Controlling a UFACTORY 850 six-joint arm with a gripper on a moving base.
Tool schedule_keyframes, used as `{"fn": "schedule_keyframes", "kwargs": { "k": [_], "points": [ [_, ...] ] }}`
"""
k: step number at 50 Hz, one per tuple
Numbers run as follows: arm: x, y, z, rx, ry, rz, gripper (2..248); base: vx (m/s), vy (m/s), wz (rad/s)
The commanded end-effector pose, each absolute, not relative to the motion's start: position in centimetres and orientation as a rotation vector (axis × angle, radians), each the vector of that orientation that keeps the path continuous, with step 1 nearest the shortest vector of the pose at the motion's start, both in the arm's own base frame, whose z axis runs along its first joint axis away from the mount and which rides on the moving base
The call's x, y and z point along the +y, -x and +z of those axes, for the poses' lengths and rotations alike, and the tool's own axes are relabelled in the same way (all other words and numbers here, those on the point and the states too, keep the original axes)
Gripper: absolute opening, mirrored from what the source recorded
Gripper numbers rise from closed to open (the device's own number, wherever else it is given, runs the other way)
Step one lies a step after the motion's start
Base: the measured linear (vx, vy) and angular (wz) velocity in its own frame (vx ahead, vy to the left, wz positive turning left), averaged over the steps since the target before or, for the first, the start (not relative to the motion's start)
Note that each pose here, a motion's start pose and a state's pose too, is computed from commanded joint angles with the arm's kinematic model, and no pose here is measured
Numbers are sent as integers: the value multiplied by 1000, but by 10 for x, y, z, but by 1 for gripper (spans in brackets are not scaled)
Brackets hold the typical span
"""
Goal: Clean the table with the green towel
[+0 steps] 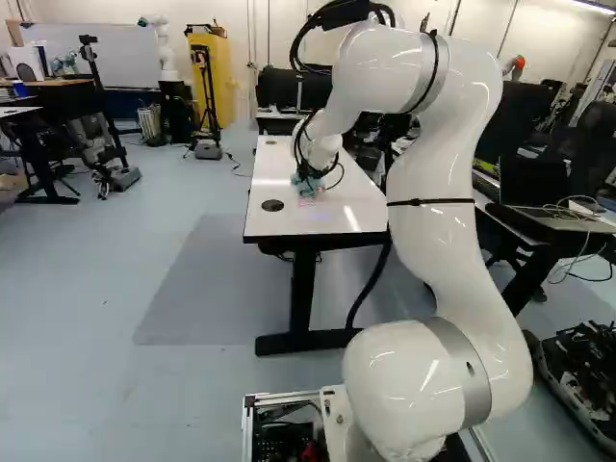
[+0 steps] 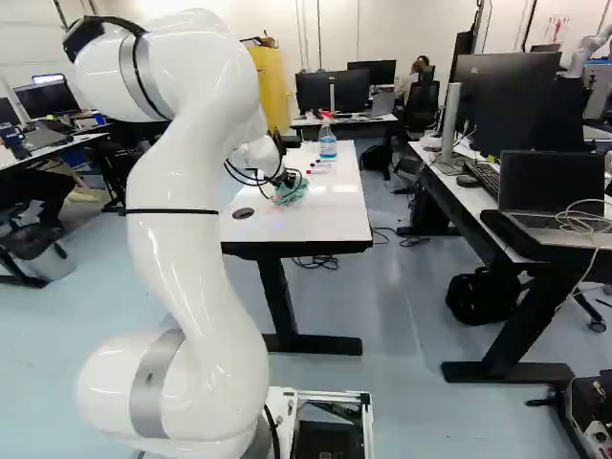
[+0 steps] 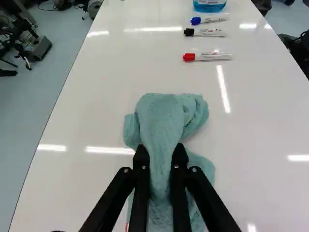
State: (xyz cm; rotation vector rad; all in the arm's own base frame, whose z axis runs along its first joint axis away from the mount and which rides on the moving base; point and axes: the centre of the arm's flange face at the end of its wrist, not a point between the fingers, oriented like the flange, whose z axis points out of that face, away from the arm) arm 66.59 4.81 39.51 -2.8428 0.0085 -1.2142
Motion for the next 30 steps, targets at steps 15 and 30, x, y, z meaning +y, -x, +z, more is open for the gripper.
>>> {"fn": "schedule_keyframes", "kwargs": {
  "k": [15,30],
  "points": [
    [66,-649,397,-34,2841,-1191,48,0,0,0],
    [78,-621,400,-68,2845,-1160,48,0,0,0]
  ]
}}
